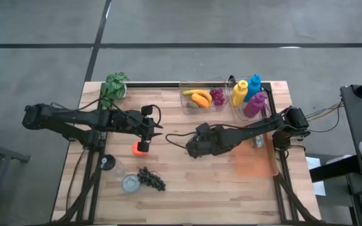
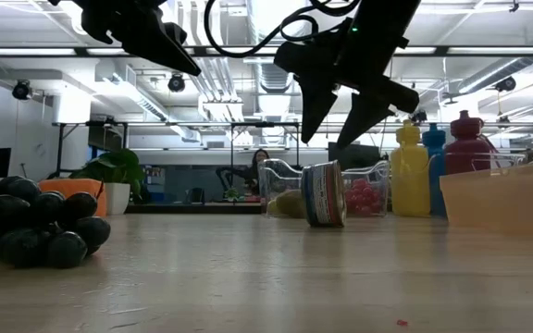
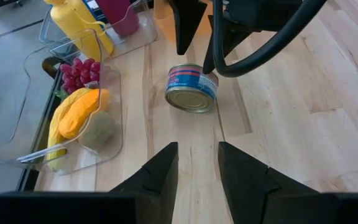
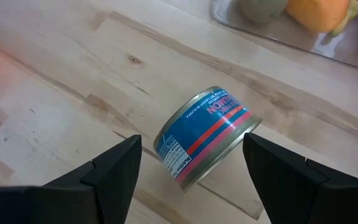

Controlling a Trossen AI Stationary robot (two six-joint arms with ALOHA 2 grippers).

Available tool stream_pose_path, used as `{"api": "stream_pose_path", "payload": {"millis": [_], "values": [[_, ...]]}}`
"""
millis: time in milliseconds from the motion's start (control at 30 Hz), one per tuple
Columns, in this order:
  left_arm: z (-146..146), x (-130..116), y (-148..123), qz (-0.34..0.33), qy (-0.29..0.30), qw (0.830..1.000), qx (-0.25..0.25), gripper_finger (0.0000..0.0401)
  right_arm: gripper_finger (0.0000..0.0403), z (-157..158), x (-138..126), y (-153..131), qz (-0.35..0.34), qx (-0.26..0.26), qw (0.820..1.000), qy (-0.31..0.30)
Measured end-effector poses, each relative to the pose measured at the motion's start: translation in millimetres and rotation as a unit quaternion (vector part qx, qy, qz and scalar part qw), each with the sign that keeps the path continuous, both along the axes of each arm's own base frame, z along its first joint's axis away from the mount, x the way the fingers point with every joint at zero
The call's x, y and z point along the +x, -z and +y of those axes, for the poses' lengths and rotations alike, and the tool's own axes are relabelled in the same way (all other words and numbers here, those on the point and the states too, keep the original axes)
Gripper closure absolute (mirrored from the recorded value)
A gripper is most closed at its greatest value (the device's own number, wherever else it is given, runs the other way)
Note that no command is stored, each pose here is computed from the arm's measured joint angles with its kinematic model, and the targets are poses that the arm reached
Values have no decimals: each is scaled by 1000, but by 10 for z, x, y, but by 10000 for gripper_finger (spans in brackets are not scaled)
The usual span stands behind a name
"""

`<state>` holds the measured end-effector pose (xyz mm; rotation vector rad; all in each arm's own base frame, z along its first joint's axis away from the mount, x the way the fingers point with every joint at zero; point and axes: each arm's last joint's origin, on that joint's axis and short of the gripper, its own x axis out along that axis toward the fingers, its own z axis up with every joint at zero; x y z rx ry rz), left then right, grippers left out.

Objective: Pick & Place Food Item
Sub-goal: Put the blue and pink tuna can into the orange bin

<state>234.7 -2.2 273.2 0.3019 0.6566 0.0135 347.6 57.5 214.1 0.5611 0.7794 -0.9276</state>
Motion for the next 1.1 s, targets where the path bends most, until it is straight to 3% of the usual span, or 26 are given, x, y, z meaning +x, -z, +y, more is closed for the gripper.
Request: {"api": "stream_pose_path", "payload": {"millis": [600,933,1100], "values": [[0,0,1,0,0,1000,0,283,154,-11,3,-8,-20,-9,999,29],[0,0,0,0,0,1000,0,283,146,-18,-1,-8,-19,-11,999,31],[0,0,1,0,0,1000,0,283,140,-44,11,-11,-48,7,996,73]]}}
